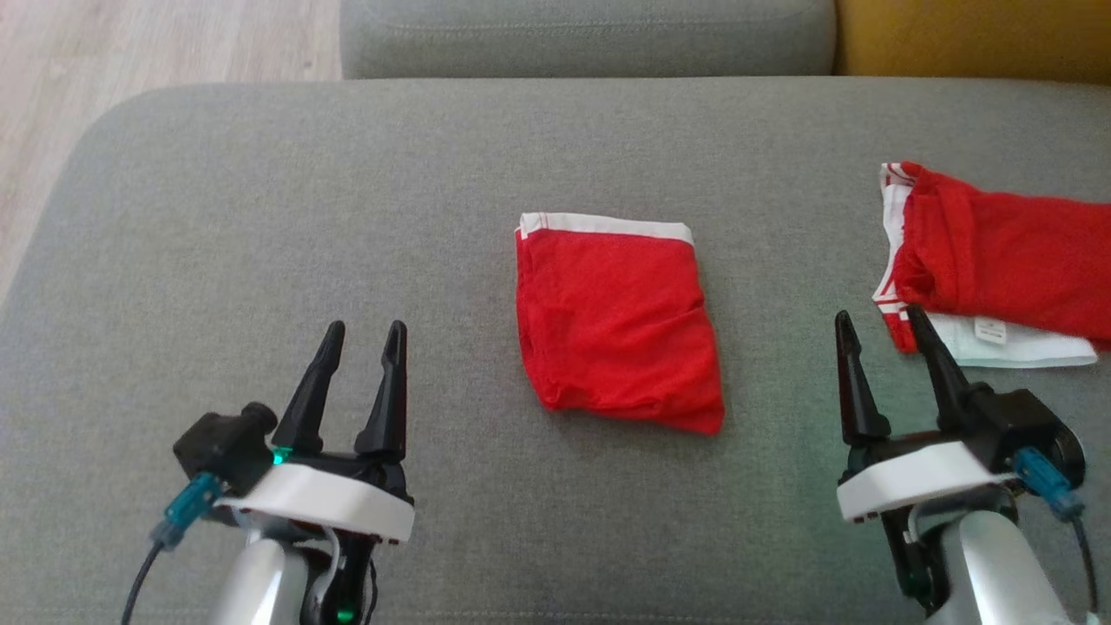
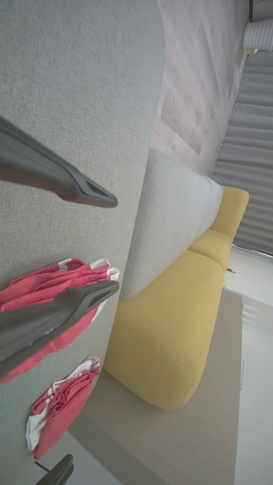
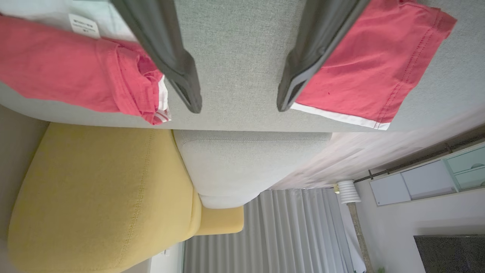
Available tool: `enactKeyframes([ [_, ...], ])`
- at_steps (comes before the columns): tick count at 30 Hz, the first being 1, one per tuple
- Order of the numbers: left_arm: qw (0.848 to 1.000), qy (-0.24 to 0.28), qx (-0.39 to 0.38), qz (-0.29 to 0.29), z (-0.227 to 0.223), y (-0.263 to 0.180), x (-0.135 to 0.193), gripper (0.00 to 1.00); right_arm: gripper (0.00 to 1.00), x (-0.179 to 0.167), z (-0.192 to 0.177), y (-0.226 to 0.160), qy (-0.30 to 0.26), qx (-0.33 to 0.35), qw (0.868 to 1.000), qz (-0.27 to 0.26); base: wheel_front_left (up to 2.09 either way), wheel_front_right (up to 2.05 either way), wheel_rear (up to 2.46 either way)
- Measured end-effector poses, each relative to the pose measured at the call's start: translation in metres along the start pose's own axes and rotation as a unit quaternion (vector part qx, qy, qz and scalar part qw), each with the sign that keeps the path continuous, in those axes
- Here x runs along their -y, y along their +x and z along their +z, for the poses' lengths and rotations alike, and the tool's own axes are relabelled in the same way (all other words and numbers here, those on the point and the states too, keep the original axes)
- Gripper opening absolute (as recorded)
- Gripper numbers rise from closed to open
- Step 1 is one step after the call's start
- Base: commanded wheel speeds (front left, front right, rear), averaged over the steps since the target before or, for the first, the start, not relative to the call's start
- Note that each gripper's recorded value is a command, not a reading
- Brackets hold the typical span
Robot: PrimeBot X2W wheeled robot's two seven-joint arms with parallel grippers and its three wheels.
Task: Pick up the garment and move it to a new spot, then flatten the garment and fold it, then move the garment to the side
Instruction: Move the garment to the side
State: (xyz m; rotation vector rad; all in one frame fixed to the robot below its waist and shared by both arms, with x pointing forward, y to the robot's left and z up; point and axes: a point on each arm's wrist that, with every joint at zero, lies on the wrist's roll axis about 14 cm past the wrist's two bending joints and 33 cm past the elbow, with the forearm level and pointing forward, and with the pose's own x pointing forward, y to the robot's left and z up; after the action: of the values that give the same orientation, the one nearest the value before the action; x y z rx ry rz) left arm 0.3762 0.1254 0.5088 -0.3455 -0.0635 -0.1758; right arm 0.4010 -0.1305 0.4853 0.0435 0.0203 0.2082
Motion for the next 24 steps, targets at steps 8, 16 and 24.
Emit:
enactKeyframes([
  [8, 1.0, 0.0, -0.01, 0.013, -0.007, 0.0, -0.009, 1.0, 1.0, -0.023, -0.014, 0.021, 0.04, -0.034, 0.998, 0.032, 0.0, 0.0, 0.0],
  [16, 1.0, -0.001, -0.013, 0.028, -0.008, 0.0, -0.019, 1.0, 1.0, -0.05, -0.051, 0.04, 0.075, -0.105, 0.989, 0.068, 0.0, 0.0, 0.0],
  [24, 0.999, 0.004, -0.017, 0.046, -0.01, 0.001, -0.032, 1.0, 1.0, -0.075, -0.086, 0.054, 0.101, -0.17, 0.975, 0.098, 0.0, 0.0, 0.0],
])
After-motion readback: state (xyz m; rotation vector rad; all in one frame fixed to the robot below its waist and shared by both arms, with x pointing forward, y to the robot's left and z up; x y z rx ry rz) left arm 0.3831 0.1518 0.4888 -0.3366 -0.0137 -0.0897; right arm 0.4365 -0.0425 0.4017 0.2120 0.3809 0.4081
